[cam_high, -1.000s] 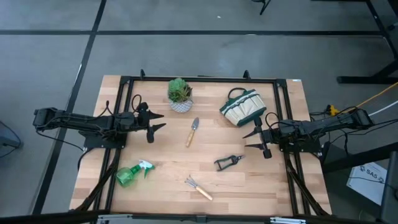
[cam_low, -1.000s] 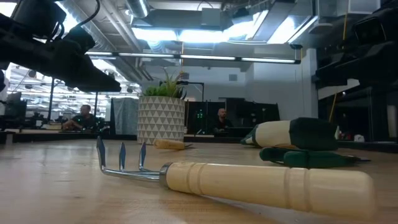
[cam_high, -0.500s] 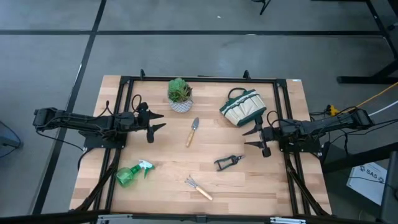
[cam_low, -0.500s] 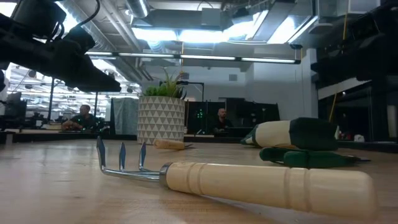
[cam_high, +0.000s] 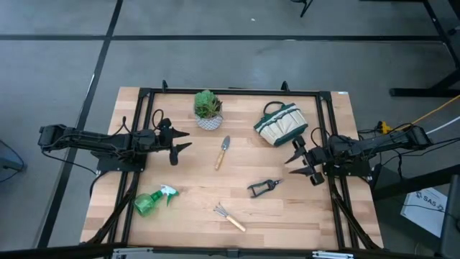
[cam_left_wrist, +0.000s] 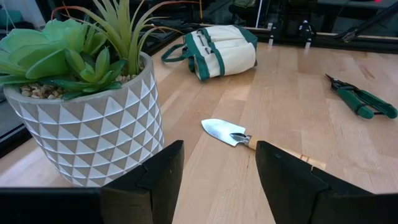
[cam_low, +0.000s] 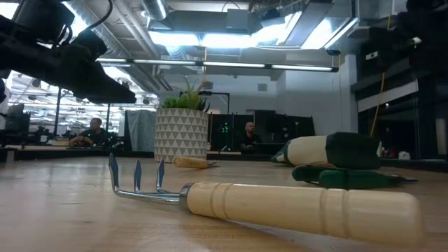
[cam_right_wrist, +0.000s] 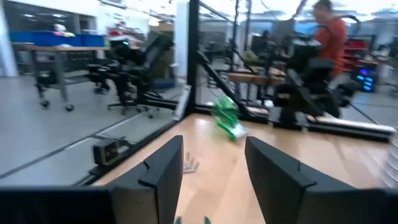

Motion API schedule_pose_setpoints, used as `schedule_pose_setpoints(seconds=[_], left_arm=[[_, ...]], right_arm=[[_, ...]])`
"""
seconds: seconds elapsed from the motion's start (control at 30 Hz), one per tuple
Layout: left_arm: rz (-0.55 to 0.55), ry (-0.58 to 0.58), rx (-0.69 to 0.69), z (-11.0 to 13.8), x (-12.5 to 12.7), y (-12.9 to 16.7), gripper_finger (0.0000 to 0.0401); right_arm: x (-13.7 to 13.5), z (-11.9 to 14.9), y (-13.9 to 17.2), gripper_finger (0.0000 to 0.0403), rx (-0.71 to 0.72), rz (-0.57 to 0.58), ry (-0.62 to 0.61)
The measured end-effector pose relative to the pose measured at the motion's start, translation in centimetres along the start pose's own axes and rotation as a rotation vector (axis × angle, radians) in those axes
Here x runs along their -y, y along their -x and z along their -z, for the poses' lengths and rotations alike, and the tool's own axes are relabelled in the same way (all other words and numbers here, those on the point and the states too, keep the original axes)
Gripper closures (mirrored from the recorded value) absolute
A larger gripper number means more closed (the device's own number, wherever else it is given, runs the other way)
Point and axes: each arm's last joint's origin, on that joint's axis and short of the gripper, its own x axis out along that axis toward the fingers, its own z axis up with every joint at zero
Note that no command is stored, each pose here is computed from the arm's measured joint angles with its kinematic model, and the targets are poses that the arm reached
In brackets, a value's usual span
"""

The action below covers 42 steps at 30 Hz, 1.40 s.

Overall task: Pick & Place Garden tools in Gardening bag
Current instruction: Prepare the gardening bag

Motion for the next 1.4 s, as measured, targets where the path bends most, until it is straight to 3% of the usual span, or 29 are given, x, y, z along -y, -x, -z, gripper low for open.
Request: schedule_pose_setpoints(seconds=[0.37,0.57,0.73,0.87,1.1,1.4], left_arm=[[0.000,0.000,0.000,0.0,0.0,0.0,0.0205],[0.000,0.000,0.000,0.0,0.0,0.0,0.0205],[0.000,0.000,0.000,0.0,0.0,0.0,0.0205],[0.000,0.000,-0.001,0.0,0.0,0.0,0.0205],[0.000,0.000,0.001,0.0,0.0,0.0,0.0205],[0.000,0.000,0.000,0.0,0.0,0.0,0.0205]], right_arm=[[0.0,-0.3,0.0,0.0227,0.034,-0.004,-0.029],[0.6,-1.0,-0.6,0.0227,-0.023,0.134,-0.035],[1.1,-2.5,-2.1,0.0227,-0.092,0.183,-0.002],[1.5,-3.3,-3.6,0.0227,-0.190,0.187,0.008],[2.3,-2.5,-6.2,0.0227,-0.491,0.233,-0.015],[2.5,-0.6,-7.8,0.0227,-0.604,0.178,-0.047]])
